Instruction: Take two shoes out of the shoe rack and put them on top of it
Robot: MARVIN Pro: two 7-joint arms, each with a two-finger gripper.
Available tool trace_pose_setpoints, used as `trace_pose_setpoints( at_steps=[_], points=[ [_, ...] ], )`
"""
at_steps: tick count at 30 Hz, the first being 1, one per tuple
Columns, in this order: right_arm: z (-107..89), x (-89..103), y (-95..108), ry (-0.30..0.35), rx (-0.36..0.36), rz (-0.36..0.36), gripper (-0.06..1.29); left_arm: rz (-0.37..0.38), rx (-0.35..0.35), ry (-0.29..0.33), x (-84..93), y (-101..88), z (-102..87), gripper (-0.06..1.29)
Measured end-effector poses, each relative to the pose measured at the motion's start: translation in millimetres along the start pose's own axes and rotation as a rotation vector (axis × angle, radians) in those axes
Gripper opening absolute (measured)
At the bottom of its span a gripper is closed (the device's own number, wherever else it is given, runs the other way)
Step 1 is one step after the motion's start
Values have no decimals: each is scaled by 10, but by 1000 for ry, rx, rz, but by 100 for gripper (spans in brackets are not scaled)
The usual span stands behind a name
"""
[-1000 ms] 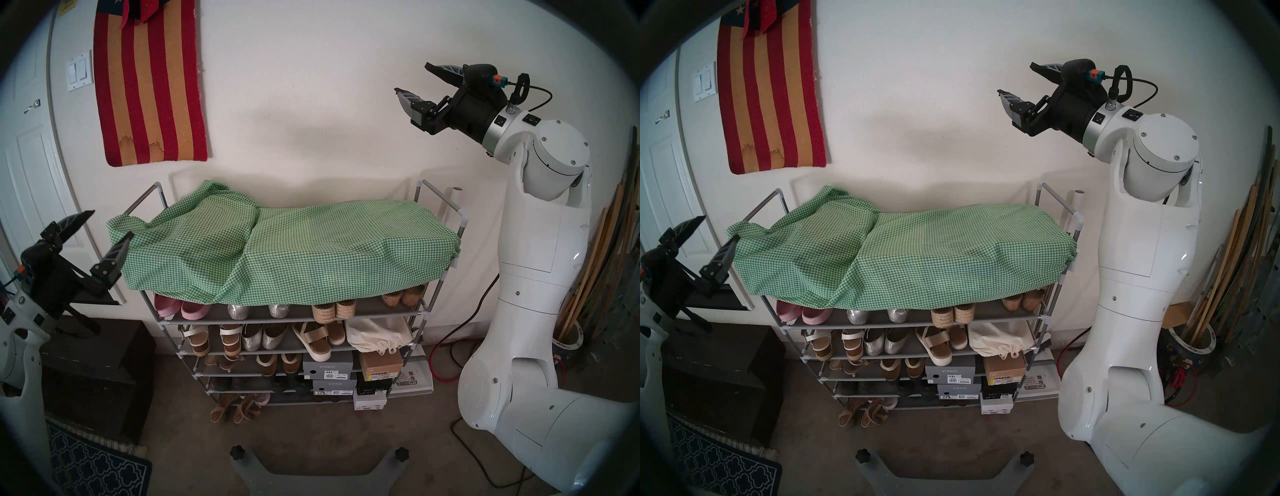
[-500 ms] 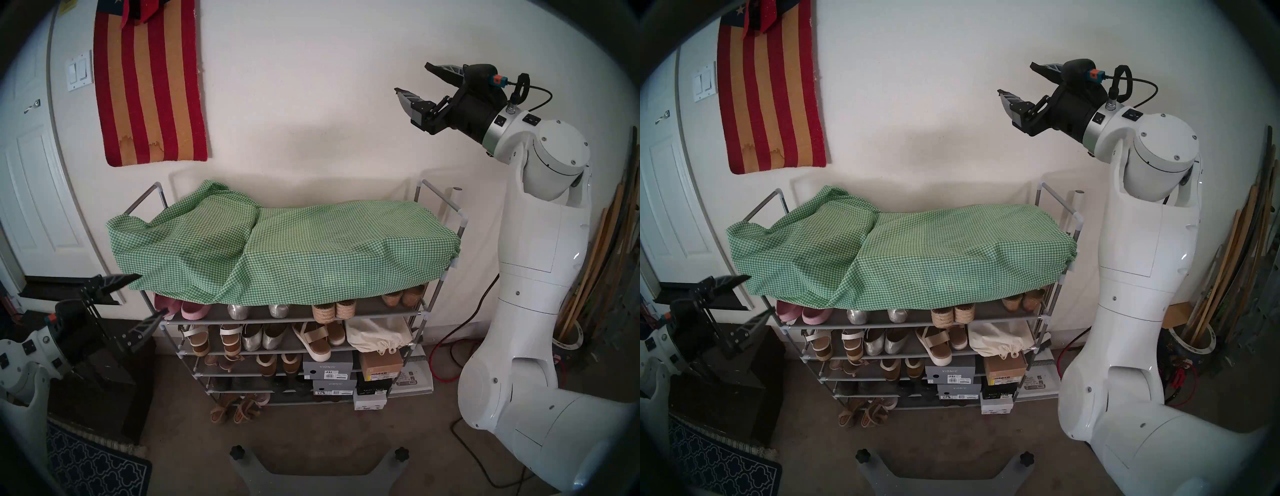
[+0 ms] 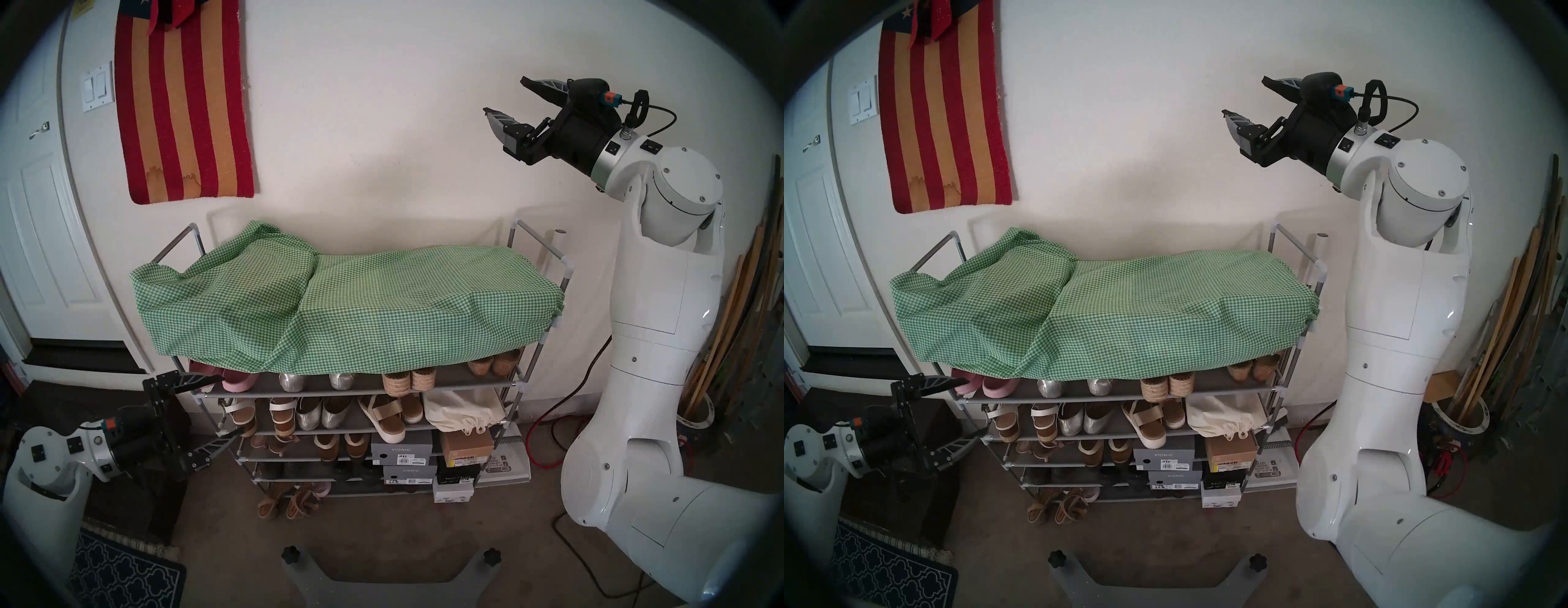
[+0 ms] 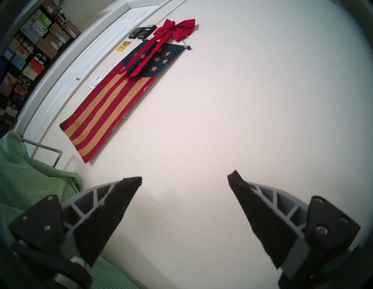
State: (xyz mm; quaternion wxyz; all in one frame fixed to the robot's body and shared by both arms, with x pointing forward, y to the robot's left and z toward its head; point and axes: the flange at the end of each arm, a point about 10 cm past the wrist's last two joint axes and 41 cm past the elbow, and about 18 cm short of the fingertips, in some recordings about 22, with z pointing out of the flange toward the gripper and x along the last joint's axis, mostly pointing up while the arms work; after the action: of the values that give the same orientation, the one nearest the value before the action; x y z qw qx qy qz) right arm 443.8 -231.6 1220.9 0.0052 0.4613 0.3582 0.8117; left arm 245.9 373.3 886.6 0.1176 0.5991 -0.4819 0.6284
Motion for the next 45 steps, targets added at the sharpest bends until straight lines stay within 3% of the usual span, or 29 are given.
trace_pose_setpoints(
  at_steps=[9,19,29,45],
  points=[
    [0,0,0,0,0,0,123,107,-24,-4,-280,243,309,127],
    [0,1,0,0,0,0,123,179,-21,-27,-500,281,510,127],
    [0,1,0,0,0,0,123,237,61,-61,-732,161,700,127],
    [0,1,1,0,0,0,123,309,147,-83,-848,-238,881,127]
  ],
)
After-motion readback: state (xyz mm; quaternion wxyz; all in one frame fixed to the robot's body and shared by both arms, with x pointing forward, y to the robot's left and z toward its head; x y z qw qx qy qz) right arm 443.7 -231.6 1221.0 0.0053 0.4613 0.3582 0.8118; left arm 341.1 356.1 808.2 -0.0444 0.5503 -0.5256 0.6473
